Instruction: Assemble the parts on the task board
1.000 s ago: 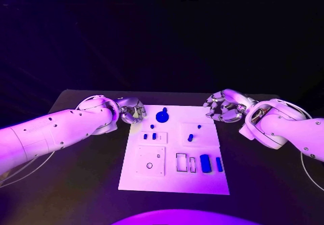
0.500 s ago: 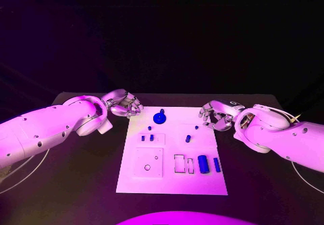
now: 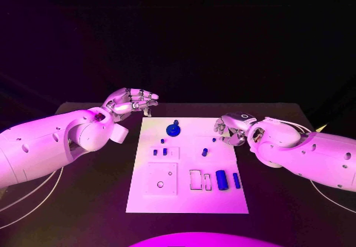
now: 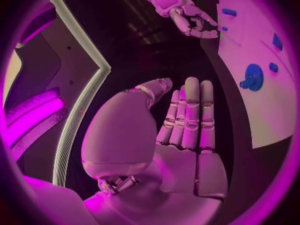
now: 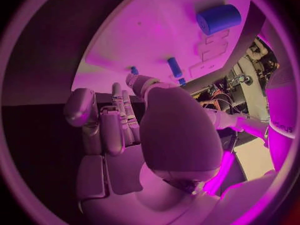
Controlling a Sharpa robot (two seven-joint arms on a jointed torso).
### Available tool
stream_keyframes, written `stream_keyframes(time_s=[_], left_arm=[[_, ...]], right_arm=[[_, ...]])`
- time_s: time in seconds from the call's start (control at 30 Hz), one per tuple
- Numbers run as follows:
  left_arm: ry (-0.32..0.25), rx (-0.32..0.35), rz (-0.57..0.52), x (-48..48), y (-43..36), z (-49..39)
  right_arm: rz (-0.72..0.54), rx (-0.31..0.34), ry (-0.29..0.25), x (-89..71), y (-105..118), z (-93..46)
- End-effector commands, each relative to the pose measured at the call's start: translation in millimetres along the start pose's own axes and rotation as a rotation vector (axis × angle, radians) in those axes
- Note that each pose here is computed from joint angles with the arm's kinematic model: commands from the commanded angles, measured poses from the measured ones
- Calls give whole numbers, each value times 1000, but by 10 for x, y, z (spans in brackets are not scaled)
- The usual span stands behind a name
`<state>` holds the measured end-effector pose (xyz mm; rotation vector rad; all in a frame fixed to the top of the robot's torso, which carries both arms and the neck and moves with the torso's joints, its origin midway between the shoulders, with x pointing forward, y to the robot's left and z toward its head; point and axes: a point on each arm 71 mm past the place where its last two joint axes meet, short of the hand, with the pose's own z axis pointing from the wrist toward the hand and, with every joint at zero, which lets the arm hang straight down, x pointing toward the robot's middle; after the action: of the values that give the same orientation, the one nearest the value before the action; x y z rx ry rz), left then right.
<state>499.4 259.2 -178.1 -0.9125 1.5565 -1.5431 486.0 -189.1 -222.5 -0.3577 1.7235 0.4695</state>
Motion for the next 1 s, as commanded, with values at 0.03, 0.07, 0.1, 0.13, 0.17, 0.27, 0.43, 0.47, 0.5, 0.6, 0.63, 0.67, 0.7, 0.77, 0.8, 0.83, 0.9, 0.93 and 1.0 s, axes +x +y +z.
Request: stream_keyframes(time_s=[0.03,0.07,0.1,0.13,0.17,0.27,0.43,0.47,0.5,0.6,0.63,0.67,0.7,0.77,0.8,0.83,0.9,0.93,1.0], left_arm=[[-18,57,-94,0,-48,-1],[-19,59,-95,0,-49,-2],[-20,60,-96,1,-50,-2],[-20,60,-97,1,-51,-2],[-21,61,-97,2,-51,-3],[-21,62,-99,5,-53,-3],[-21,63,-100,12,-56,-4],[-21,62,-100,13,-56,-4],[-21,62,-100,14,-56,-3],[-21,62,-100,18,-56,-2],[-21,62,-100,19,-56,-1],[-21,62,-100,20,-56,-1],[-20,61,-100,21,-55,-1],[-21,61,-100,22,-55,0],[-20,61,-100,23,-55,1],[-21,60,-100,24,-55,1],[-21,60,-100,27,-55,3],[-21,60,-100,28,-55,3],[-21,59,-100,30,-54,4]], right_arm=[[-50,0,43,65,31,14],[-50,-4,47,78,45,19],[-49,-7,50,91,59,25],[-49,-11,53,103,73,30],[-48,-13,55,112,83,35],[-47,-21,59,136,115,54],[-44,-29,61,154,154,82],[-44,-32,62,159,164,92],[-43,-33,64,163,171,99],[-41,-36,68,180,187,115],[-41,-36,71,187,191,120],[-41,-36,73,196,193,124],[-41,-36,76,204,194,129],[-41,-34,83,223,194,139],[-41,-32,87,232,192,143],[-42,-30,91,242,190,146],[-44,-25,101,262,184,151],[-45,-22,106,271,181,153],[-48,-19,114,286,177,154]])
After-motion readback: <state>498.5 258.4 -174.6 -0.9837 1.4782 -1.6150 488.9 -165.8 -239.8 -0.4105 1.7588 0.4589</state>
